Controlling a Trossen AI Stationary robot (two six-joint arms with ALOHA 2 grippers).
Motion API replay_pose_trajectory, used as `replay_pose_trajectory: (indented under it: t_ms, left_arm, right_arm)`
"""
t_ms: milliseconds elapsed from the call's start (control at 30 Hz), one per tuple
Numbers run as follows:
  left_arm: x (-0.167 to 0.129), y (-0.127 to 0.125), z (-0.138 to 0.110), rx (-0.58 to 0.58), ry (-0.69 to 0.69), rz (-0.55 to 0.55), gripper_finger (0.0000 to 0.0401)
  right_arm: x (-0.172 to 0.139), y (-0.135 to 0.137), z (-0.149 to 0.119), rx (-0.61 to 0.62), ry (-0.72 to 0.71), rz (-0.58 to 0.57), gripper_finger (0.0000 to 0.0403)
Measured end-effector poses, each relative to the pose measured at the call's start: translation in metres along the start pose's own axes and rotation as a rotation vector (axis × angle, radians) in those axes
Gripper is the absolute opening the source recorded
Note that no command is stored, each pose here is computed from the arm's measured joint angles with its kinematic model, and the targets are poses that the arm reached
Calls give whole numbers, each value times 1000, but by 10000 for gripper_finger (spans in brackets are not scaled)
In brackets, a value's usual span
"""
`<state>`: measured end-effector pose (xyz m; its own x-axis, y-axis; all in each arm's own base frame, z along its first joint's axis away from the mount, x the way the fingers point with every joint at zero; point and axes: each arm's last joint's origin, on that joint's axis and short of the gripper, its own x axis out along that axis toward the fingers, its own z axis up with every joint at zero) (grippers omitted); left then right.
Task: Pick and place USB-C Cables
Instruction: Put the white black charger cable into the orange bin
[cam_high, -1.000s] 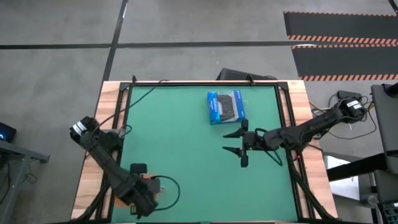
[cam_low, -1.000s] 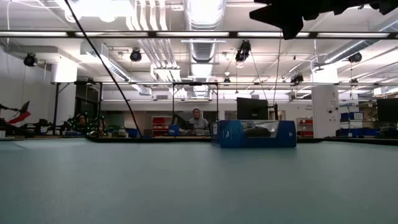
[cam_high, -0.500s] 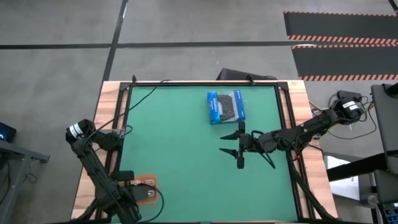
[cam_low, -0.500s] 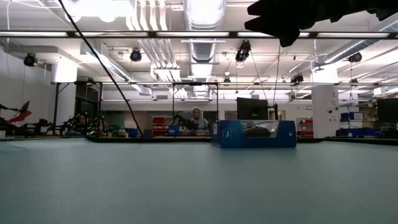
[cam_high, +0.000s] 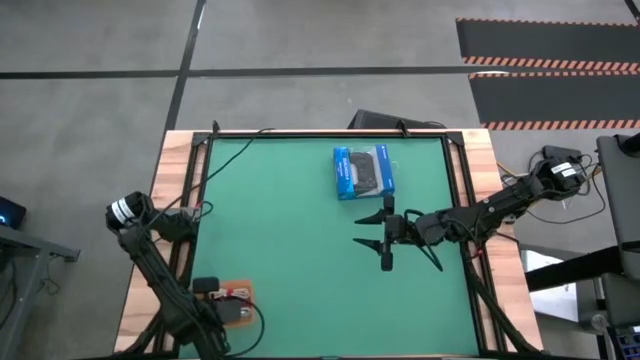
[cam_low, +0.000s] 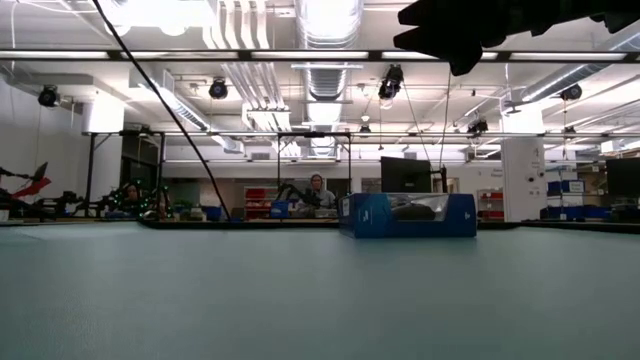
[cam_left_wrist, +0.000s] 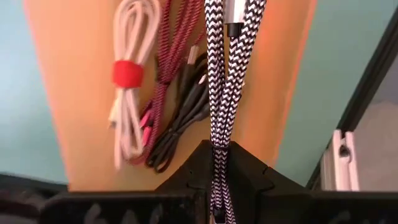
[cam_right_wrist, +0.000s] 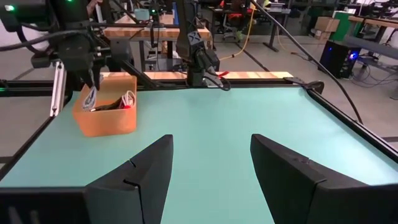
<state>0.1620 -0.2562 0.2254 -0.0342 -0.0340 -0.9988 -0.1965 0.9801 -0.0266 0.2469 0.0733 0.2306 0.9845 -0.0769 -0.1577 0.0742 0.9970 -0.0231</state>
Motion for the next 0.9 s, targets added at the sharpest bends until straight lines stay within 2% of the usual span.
replay_pose_trajectory:
  t_ms: [400,900]
  left_arm:
    - [24,1,1,3,-13,-45,15]
    - [32,2,1,12,-20,-62,15]
  right_arm:
    - [0,0,0,-1,1,-15,208]
    - [0,0,0,0,0,-15,208]
